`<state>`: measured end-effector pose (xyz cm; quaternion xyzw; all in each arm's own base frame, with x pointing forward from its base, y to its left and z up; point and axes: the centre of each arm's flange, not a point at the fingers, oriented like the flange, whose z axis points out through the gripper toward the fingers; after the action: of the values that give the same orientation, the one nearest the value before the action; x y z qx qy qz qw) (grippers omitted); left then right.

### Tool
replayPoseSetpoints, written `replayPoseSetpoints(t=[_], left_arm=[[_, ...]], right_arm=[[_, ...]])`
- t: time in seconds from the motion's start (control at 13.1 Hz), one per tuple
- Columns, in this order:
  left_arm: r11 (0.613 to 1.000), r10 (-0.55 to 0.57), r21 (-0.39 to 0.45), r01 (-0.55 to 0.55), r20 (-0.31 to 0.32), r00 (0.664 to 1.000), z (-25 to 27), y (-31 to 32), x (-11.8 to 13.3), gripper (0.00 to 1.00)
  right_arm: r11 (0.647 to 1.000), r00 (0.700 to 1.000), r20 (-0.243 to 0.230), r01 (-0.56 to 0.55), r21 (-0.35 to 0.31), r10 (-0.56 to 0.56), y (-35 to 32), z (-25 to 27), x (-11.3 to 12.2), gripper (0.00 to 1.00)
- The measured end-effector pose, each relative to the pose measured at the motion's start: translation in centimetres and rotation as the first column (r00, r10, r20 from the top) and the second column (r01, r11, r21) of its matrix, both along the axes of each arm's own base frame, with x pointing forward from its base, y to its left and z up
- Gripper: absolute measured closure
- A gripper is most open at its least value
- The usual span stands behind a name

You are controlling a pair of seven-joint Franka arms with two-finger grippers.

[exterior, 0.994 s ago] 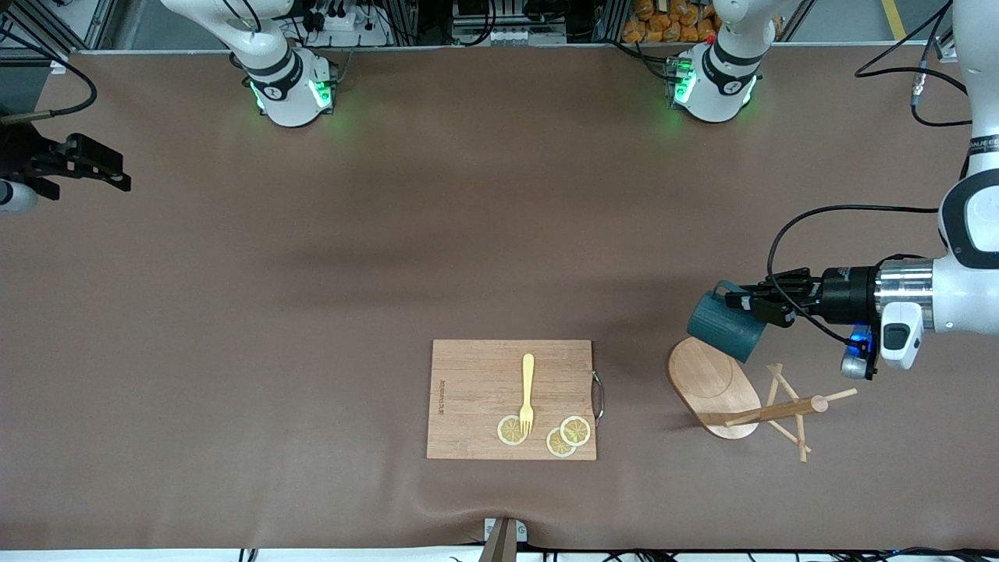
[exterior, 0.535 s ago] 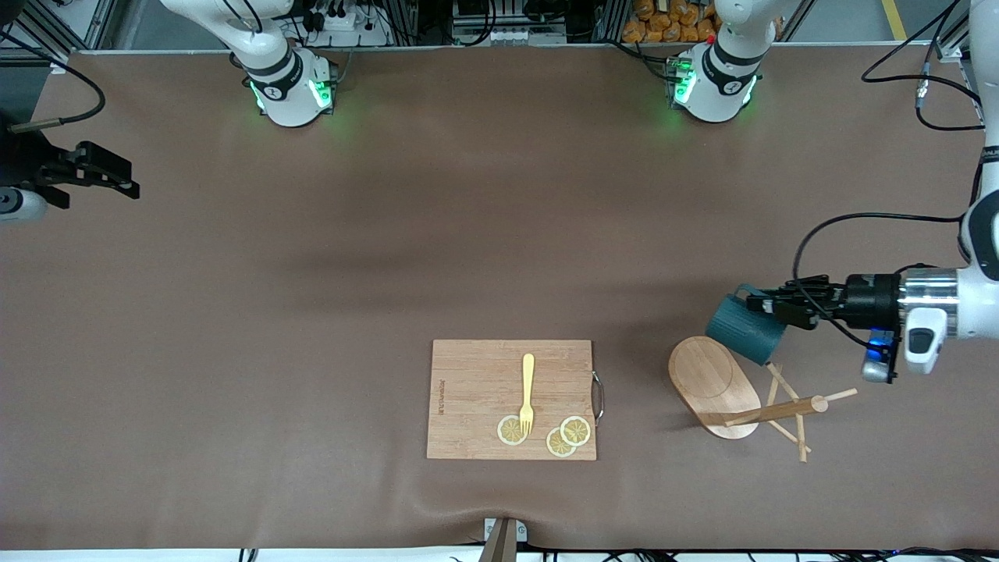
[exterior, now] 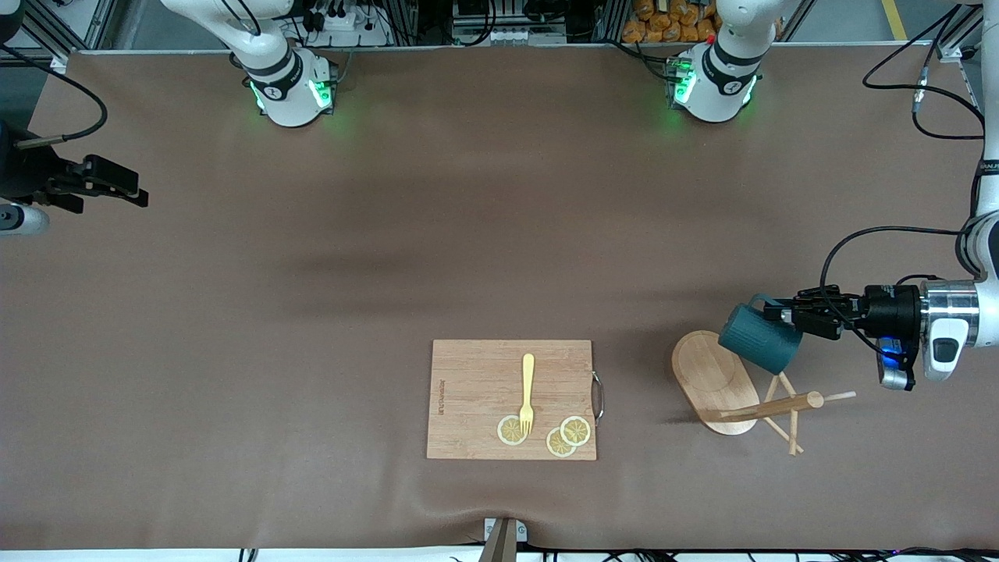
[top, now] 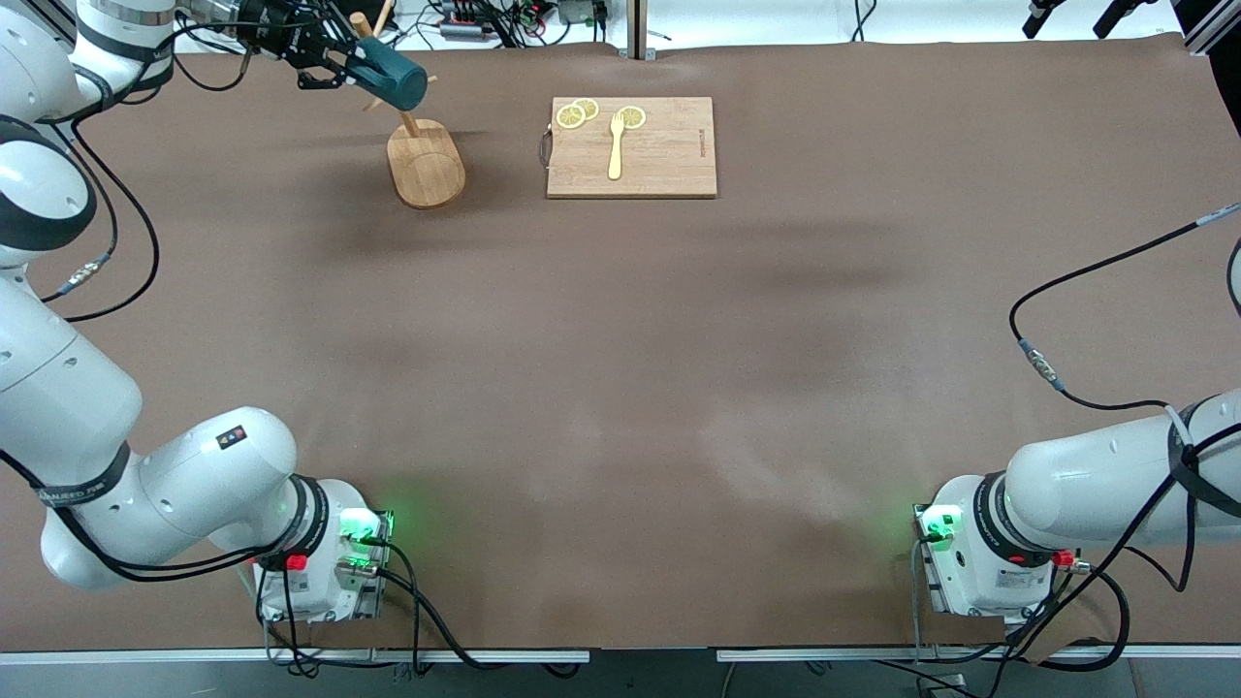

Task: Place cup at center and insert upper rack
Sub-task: 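Hang the mug handle onto a peg of the mug stand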

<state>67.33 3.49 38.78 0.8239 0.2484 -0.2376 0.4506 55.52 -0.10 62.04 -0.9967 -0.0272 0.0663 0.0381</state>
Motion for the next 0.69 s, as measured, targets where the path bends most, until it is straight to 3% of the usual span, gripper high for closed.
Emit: replayPoseSetpoints(t=[0.69], left_arm=[[0.987,0.041,-0.162,-0.023,0.104,0.994,-1.8,2.1,0.7,0.79]], right_arm=[[1.000,1.000,-0.002,0.000,0.000,0.000,0.0,-0.1,0.0,0.00]])
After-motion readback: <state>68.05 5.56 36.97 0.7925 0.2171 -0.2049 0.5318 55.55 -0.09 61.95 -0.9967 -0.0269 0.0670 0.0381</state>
